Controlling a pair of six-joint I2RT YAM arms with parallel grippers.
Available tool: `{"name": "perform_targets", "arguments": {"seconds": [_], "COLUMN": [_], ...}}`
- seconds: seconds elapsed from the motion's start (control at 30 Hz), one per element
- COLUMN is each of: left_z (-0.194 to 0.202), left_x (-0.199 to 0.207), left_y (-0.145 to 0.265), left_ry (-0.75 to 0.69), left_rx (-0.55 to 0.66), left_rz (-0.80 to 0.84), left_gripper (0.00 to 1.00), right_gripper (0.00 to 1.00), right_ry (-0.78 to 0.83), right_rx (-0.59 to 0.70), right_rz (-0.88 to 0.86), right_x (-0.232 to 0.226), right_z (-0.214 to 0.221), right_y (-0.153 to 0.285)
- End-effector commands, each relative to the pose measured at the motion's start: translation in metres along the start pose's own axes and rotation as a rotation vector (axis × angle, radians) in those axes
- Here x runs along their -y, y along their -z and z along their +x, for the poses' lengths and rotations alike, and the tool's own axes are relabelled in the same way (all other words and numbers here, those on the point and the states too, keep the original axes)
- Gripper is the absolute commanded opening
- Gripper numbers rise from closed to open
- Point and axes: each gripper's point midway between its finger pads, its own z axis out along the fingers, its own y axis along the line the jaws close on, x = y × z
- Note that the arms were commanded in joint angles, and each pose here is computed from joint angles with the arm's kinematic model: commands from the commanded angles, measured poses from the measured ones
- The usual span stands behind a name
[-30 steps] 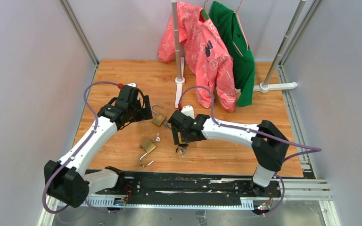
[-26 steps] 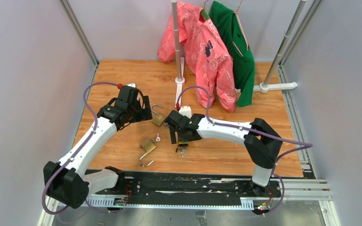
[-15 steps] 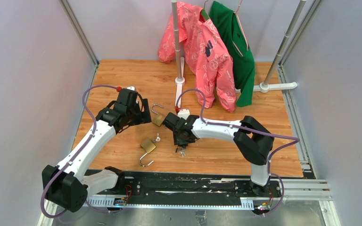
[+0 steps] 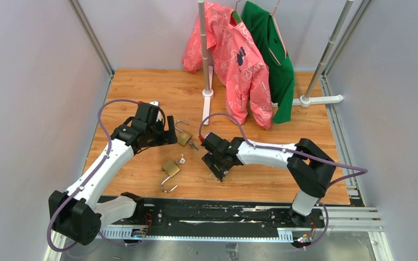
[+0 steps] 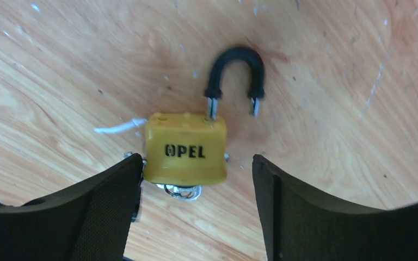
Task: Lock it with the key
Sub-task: Adjust the lock at the center of the board, then pick up the lock from the center of the board.
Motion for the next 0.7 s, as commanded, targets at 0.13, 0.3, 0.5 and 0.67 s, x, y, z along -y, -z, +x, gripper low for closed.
{"name": "perform_targets", "arguments": {"seconds": [0.13, 0.3, 0.5, 0.67], "left_z": [0.007, 0.005, 0.003, 0.007], "left_x": [0.01, 0.011, 0.012, 0.016], "left_y": [-0.008, -0.01, -0.011, -0.012], "left_ry": [-0.013, -0.018, -0.019, -0.018], "left_rx": [-0.04, -0.043, -0.042, -0.06], "left_rz": [0.062, 0.06, 0.061, 0.084], "left_gripper": [0.99, 1.0, 1.0, 1.0], "right_gripper": [0.89, 0.82, 0.76, 0.76], "right_ry": [0.048, -0.399, -0.845, -0.949], "right_rx": [-0.025, 0.009, -0.073, -0.109], "right_rz": [0.018, 0.053, 0.134, 0.18], "right_x": [0.033, 0.024, 0.018, 0.015], "right_z": [0.007, -0.016, 0.0, -0.001], "right_y": [0.038, 0.069, 0.052, 0.035]}}
